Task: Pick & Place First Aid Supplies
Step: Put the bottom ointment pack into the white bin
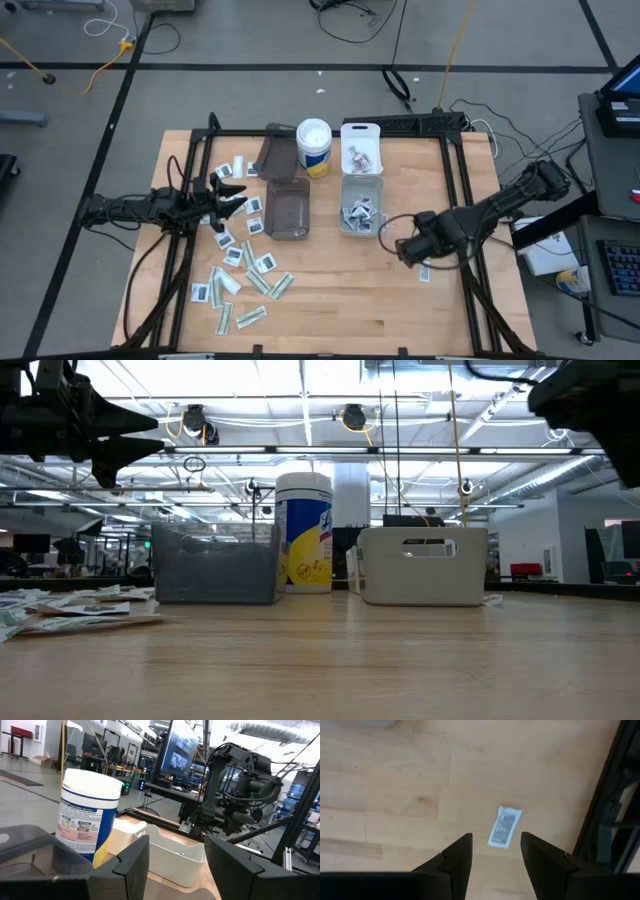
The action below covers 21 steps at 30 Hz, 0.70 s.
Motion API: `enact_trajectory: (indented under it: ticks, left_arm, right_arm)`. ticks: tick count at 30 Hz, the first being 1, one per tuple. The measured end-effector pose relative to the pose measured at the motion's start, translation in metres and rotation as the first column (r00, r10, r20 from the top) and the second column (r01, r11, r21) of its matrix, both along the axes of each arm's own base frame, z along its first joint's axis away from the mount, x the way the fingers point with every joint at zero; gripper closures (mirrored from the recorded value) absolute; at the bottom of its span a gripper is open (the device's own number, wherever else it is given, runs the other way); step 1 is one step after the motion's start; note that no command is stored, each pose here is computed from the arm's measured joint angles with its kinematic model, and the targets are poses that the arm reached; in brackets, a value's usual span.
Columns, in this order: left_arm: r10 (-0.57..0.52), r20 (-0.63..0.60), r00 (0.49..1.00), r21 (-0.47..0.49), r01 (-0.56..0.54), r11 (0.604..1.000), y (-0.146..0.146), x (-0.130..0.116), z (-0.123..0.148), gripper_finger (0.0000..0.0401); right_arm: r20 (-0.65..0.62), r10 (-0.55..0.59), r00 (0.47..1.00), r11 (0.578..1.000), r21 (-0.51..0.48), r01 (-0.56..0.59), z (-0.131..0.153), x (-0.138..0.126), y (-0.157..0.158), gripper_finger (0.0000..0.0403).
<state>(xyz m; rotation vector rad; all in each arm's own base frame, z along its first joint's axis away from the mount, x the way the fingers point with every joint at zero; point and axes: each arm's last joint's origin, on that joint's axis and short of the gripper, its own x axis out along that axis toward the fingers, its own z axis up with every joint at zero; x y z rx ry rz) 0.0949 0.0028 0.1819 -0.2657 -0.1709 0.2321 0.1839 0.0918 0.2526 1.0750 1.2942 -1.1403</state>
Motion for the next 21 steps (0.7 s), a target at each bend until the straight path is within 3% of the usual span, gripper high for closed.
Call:
enact_trajectory:
  ticks: [8,21]
  left_arm:
    - [0.000,0.000,1.000,0.000,0.000,1.000,0.000,0.000,0.000,0.0205]
    - [0.000,0.000,1.000,0.000,0.000,1.000,0.000,0.000,0.000,0.0205]
  right_arm:
    - [-0.008,-0.053,0.999,0.999,0.005,0.053,-0.004,-0.011,0.019,0.0241]
    - [0.010,-0.075,0.997,0.995,0.063,0.074,-0.068,-0.014,0.019,0.0241]
